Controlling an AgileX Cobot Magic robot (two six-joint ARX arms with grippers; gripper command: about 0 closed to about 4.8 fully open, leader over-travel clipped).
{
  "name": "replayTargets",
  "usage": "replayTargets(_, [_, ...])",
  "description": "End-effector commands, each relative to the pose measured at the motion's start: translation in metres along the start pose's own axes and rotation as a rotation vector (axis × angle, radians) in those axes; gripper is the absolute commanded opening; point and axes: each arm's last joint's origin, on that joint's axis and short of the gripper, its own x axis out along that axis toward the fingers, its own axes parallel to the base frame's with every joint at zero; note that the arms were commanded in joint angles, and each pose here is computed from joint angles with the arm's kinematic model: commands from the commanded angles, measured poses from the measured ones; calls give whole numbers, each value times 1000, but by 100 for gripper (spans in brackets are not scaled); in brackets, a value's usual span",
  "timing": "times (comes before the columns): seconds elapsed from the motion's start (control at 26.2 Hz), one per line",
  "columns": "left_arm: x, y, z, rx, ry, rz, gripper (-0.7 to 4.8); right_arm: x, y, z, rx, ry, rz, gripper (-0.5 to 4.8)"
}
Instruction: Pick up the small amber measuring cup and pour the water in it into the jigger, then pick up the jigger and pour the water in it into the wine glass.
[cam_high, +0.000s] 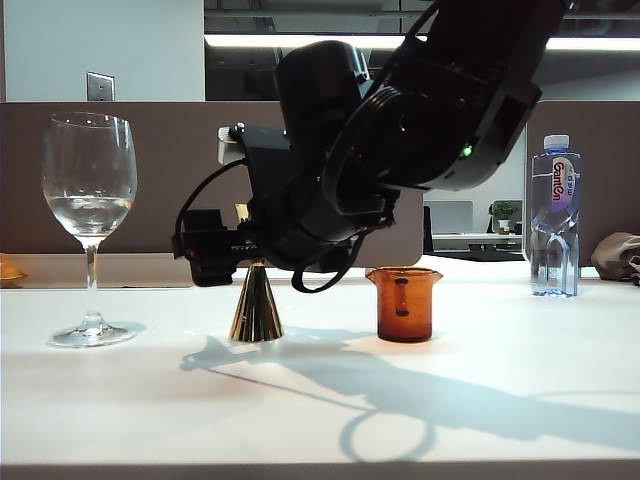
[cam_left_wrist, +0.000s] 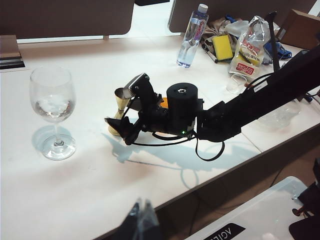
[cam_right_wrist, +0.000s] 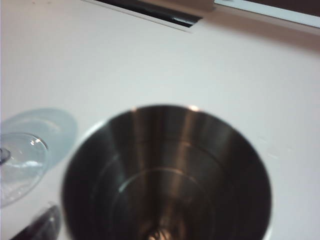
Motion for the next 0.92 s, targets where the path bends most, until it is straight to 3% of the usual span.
replayTargets(0.04, [-1,0,0,-1,3,-3,-2,-5,3,8,-3,-1,-38,433])
replayTargets(0.38, [-1,0,0,-1,3,-3,-2,-44,8,20,-16,-4,-69,432])
replayTargets(0.57, [-1,0,0,-1,3,-3,-2,-111,5,28,-19,-39,-66,432])
replayTargets(0.73, [-1,0,0,-1,3,-3,-2,-156,-13,32,-15,-48,-93,423])
replayTargets(0.84, [-1,0,0,-1,3,-3,-2,-172,-24,32,-23,-22,-143,374])
replayTargets(0.92, [-1,0,0,-1,3,-3,-2,-182,-35,30,-18,-16,-173,255])
